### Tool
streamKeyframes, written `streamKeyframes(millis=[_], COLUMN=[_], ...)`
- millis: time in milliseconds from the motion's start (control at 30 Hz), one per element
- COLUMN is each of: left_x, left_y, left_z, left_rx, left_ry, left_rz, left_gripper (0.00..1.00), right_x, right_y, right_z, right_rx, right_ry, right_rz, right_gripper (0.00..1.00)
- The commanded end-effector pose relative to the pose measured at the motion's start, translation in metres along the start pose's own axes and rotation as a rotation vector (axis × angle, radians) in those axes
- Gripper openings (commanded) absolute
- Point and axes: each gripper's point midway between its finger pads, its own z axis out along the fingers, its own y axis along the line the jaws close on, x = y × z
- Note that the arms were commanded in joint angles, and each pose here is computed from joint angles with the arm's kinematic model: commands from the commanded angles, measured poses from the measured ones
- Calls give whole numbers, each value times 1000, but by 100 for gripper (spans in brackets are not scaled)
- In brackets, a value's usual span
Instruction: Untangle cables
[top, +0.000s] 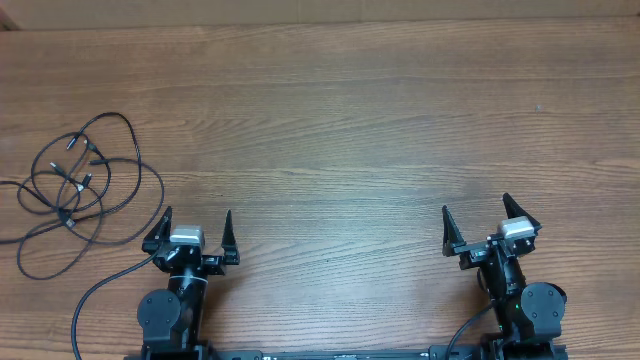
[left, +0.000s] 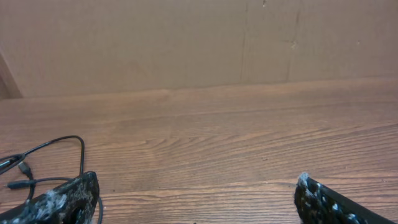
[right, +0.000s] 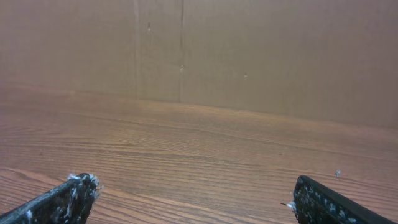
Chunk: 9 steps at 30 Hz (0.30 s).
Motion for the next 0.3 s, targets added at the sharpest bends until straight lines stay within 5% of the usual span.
streamKeyframes(millis=[0,267], left_x=[-1,-1], left_y=[-5,-5], left_z=[0,0], left_rx=[24,24], left_ry=[-8,-8], left_rz=[13,13], left_gripper=[99,100], right_x=[2,2], right_y=[0,0], right_z=[0,0], right_rx=[4,4], right_ry=[-4,-3], right_rz=[-6,-5], right_gripper=[100,100])
